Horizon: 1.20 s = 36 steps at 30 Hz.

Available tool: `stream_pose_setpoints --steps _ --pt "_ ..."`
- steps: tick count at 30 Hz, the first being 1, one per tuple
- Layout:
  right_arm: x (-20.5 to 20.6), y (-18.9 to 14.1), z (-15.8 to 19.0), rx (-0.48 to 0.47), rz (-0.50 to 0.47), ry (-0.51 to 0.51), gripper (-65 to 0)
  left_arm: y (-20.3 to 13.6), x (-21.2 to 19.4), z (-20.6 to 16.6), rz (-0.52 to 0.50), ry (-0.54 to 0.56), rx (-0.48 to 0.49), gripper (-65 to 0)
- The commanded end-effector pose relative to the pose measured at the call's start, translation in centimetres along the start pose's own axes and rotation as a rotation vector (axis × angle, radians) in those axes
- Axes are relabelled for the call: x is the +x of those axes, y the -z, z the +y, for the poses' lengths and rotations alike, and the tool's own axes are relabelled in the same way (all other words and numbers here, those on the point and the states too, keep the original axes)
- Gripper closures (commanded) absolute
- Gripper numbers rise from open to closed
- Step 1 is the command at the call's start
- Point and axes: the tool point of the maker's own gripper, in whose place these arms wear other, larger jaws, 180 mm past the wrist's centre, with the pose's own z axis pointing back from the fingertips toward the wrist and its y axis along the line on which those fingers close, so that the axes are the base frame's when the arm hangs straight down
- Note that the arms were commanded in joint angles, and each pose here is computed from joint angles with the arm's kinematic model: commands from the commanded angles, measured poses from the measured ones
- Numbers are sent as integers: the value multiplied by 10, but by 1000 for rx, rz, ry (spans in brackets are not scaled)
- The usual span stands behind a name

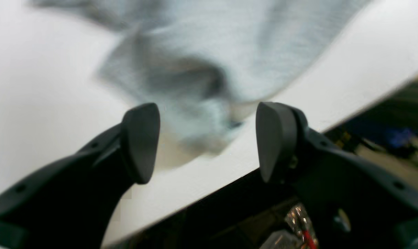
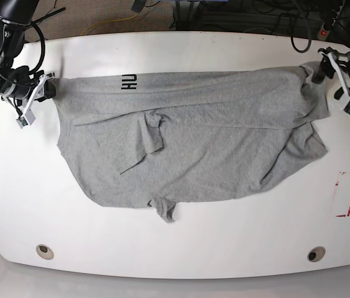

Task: Fold the T-shirt properly
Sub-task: 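Lay the shirt down, dragging its edge away with both grippers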

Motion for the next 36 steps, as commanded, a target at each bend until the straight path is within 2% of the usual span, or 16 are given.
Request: stream_pose_setpoints --steps 1,5,9,14,16,20,24,36 --pt "20 -14 -5 -29 -57 -39 -166 -9 15 4 -86 -25 7 -407" --pt "24 -13 -1 -10 -74 -35 -166 -18 20 20 -145 -84 78 -406" --pt "30 -9 14 60 -122 -9 -182 -17 11 28 -146 -146 142 -406" --pt "25 -8 27 121 -142 16 -387 -6 -18 12 -85 -226 146 -406" --pt "23 -8 27 119 -137 14 -438 -3 -32 8 -47 -253 159 -406" --pt "12 -11 22 103 -129 41 -444 6 -50 1 16 -292 195 -406" --pt "4 -13 18 90 -151 83 -444 14 -52 -3 -12 -322 245 -404" --pt "-16 7 13 -14 -51 84 -444 36 -42 -14 7 -249 249 -403"
